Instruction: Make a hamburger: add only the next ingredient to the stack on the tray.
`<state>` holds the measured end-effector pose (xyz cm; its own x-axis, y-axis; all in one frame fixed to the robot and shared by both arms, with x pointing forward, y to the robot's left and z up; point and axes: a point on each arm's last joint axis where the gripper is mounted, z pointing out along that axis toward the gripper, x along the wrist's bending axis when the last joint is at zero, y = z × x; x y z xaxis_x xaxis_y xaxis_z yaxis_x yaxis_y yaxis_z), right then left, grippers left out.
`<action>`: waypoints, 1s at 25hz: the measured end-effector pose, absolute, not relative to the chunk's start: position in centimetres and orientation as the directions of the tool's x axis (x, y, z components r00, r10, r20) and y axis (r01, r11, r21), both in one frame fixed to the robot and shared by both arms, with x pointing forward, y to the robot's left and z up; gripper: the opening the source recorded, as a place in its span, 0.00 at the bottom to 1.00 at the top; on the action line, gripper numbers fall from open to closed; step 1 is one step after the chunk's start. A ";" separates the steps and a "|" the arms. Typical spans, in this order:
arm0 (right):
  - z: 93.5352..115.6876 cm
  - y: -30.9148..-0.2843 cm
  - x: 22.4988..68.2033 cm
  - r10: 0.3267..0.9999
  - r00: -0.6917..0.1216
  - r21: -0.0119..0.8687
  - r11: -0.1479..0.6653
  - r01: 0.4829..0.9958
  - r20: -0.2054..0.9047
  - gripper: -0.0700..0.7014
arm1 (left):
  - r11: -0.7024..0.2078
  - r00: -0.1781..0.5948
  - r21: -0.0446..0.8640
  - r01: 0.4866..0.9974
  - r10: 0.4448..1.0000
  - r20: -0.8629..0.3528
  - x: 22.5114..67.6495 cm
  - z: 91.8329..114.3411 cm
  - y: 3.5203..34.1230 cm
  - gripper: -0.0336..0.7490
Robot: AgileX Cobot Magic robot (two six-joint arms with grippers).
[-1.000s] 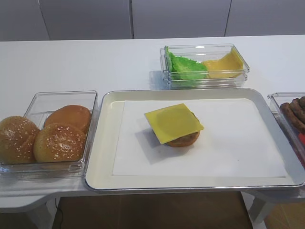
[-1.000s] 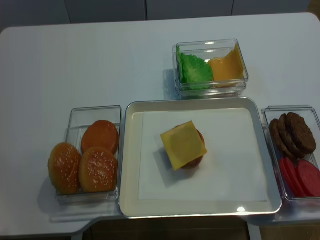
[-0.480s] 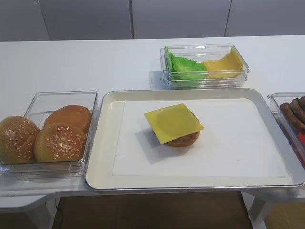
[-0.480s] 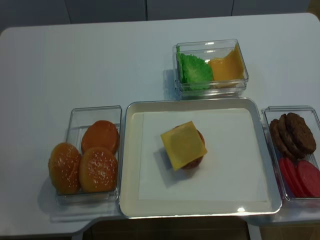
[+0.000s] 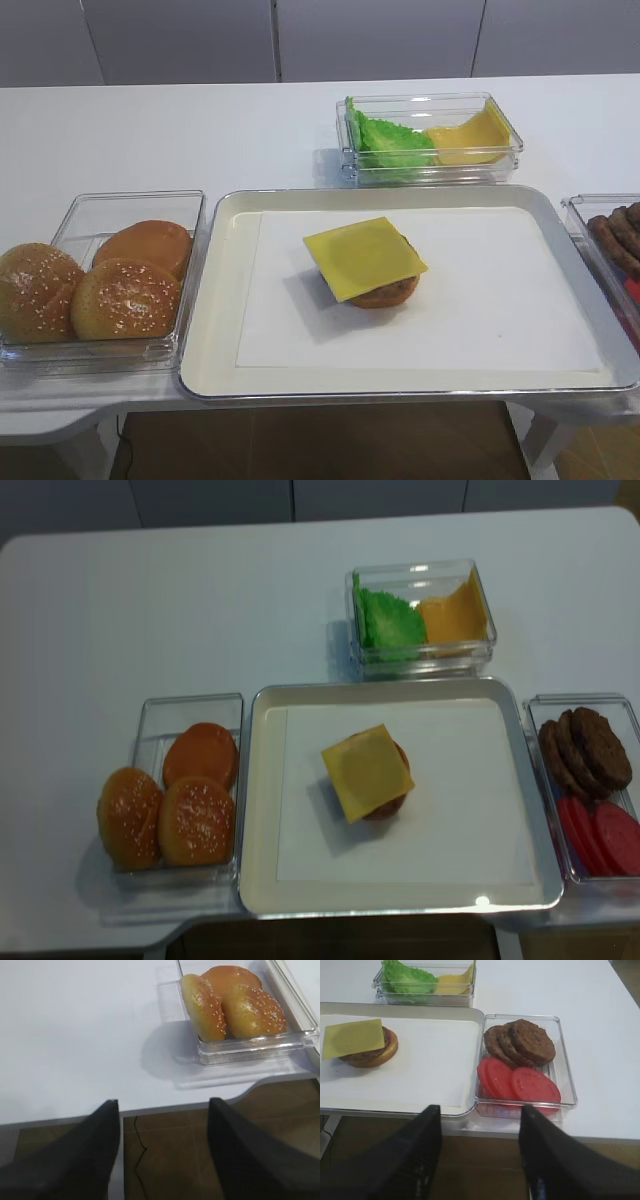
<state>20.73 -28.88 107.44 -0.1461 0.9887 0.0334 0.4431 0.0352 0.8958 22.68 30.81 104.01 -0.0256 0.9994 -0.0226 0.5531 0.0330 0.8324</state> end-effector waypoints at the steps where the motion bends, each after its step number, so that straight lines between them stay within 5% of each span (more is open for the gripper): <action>1: 107.2 -28.9 21.0 0.989 -0.145 0.895 0.034 0.445 0.035 0.58 | 0.033 -0.026 0.832 0.553 0.999 -0.023 22.7 104.0 30.8 0.57; 14: 104.0 -29.3 22.9 0.993 -0.114 0.850 0.062 0.524 -0.002 0.58 | 0.033 -0.026 0.832 0.553 0.999 -0.023 22.7 104.0 30.8 0.57; 25: 103.9 -29.3 22.9 0.994 -0.110 0.848 0.057 0.526 0.002 0.58 | 0.033 -0.026 0.832 0.553 0.999 -0.023 22.7 104.0 30.8 0.57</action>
<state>22.89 -29.27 103.93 -0.1103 0.9939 0.0019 0.5262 0.0568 0.8484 22.68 30.81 104.01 -0.0256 0.9994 -0.0226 0.5531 0.0330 0.8324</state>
